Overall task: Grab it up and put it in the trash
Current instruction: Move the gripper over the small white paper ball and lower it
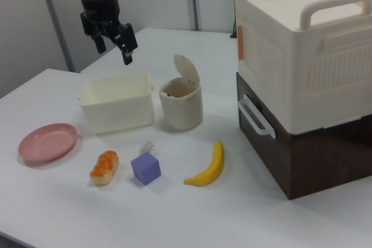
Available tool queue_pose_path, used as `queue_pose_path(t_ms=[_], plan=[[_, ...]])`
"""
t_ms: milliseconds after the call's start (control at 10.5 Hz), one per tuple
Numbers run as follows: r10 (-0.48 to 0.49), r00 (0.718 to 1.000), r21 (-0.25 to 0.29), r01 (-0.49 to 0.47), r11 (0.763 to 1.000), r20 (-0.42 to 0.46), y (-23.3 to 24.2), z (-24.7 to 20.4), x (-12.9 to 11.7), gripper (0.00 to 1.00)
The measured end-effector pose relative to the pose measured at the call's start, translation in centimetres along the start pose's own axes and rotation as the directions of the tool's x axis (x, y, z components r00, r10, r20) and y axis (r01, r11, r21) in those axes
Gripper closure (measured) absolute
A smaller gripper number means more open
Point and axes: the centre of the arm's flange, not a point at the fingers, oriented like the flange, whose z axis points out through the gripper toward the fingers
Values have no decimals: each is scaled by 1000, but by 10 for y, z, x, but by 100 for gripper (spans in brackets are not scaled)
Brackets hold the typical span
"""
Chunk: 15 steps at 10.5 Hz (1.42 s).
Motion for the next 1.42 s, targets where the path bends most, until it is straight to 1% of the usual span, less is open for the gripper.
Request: queue_pose_path(t_ms=[380,570,665,950,1140,1425], plan=[[0,1000,-3,0,1000,0,1,0,0,0],[-4,1000,-62,4,998,9,6,5,1,0],[-8,999,-79,11,997,31,5,16,2,0],[-29,990,-115,46,992,141,-1,76,15,0],[-54,977,-151,87,985,208,-9,115,25,0],[-80,954,-188,138,972,290,-18,166,35,0]])
